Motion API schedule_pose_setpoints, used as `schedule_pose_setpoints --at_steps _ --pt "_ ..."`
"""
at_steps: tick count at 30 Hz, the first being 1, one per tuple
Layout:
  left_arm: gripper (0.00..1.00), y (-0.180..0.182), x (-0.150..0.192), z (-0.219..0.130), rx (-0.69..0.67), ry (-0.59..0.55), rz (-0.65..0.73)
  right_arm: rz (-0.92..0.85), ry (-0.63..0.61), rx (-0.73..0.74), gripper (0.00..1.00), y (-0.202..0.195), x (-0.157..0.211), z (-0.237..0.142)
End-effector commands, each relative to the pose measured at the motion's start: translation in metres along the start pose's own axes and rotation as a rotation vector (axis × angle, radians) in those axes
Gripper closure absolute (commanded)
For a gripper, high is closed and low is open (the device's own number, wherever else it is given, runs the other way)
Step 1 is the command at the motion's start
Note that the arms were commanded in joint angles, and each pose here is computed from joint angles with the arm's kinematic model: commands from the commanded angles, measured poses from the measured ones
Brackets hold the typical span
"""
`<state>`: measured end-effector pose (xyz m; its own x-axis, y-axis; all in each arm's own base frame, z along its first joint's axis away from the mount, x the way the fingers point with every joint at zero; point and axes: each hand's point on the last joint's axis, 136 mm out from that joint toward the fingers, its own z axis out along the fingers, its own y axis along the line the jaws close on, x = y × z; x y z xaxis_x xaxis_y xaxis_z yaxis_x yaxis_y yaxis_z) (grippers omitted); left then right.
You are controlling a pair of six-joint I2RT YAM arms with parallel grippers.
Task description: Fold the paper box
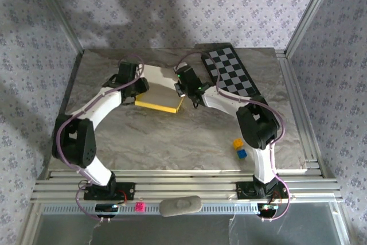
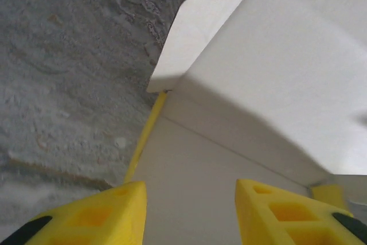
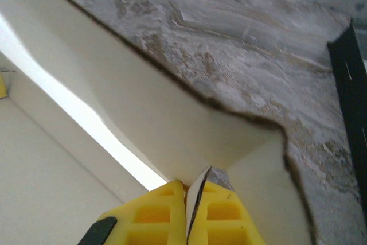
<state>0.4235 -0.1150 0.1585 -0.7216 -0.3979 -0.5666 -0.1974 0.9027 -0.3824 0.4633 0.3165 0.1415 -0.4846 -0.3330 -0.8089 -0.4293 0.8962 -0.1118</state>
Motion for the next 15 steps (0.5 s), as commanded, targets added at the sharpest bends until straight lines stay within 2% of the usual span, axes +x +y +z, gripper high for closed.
schedule_pose_setpoints --at_steps 1,4,7,8,9,15 --pt "0.51 -0.012 -0.027 -0.065 0.077 -0.026 -0.263 -0.112 -0.104 -0.079 1.00 0.002 -0.028 -0.014" --pt "0.49 -0.007 -0.045 -0.094 0.097 -0.053 -0.390 -0.150 -0.114 -0.108 1.00 0.004 -0.031 -0.016" --pt "0.34 0.014 -0.073 -0.103 0.051 -0.099 -0.431 -0.186 -0.121 -0.131 1.00 0.007 -0.033 -0.019" --pt "0.25 0.021 -0.079 -0.097 0.035 -0.091 -0.431 -0.201 -0.123 -0.145 1.00 0.008 -0.033 -0.020" --pt "0.23 0.028 -0.084 -0.087 0.026 -0.058 -0.443 -0.220 -0.119 -0.164 1.00 0.011 -0.032 -0.021" --pt "0.28 0.039 -0.108 -0.009 0.108 0.116 -0.547 -0.252 -0.113 -0.207 1.00 0.017 -0.028 -0.023"
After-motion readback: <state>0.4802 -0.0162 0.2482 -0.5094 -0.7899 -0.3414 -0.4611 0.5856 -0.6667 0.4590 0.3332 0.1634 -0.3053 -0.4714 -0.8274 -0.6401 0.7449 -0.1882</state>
